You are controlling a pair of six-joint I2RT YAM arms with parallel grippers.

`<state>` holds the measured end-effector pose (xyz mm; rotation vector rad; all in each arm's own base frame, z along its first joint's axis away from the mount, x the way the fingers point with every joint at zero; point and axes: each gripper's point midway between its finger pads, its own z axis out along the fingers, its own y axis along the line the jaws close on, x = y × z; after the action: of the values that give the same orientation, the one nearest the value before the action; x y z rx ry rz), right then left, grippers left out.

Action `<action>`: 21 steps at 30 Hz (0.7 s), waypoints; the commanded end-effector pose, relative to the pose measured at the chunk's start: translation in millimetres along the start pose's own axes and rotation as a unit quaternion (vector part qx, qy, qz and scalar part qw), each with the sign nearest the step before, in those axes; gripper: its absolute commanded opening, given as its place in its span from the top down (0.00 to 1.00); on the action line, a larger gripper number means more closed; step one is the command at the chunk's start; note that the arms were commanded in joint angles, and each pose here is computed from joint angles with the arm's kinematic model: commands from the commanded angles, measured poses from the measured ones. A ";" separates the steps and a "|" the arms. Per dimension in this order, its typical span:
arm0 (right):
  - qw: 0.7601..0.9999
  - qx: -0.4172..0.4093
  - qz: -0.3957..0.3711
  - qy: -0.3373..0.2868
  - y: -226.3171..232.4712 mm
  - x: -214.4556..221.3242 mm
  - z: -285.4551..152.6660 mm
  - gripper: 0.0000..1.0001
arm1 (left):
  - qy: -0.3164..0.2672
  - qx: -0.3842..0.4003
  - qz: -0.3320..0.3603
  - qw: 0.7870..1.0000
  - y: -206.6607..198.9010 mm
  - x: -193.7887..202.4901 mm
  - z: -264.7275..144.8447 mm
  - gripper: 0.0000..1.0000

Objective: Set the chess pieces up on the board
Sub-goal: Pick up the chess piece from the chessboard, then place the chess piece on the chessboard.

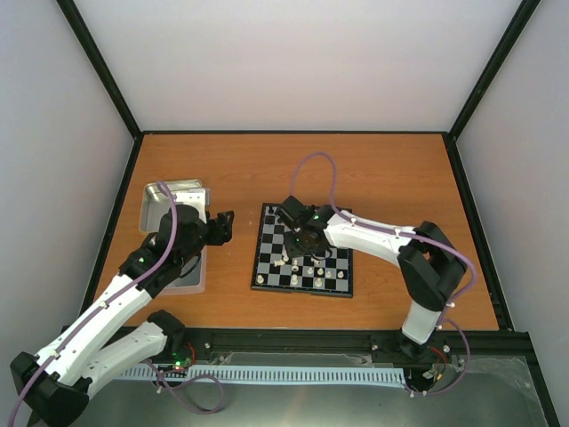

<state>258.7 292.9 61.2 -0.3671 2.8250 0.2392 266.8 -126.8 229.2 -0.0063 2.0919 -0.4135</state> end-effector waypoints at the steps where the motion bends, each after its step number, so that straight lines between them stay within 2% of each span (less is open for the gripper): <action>1: 1.000 -0.002 0.004 -0.011 -6.7 9.2 -31.1 0.97 | -0.007 0.000 0.005 1.000 0.7 -5.2 -3.0 0.29; 5: 1.000 -0.002 -0.002 0.004 -11.5 32.1 -45.1 0.96 | -0.007 0.001 0.005 1.000 0.2 -5.1 -2.9 0.29; 11: 0.999 0.003 -0.001 0.034 -17.0 64.7 -40.7 0.96 | -0.007 0.003 0.004 1.000 -0.2 -4.8 -2.3 0.29; 21: 0.999 -0.021 -0.030 0.007 19.0 41.1 -34.3 0.96 | -0.006 0.001 0.004 1.000 0.6 -4.1 -2.3 0.29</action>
<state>194.7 268.6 73.9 -0.4379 2.8826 0.2415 266.6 -127.5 229.0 -0.0037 2.0929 -0.4176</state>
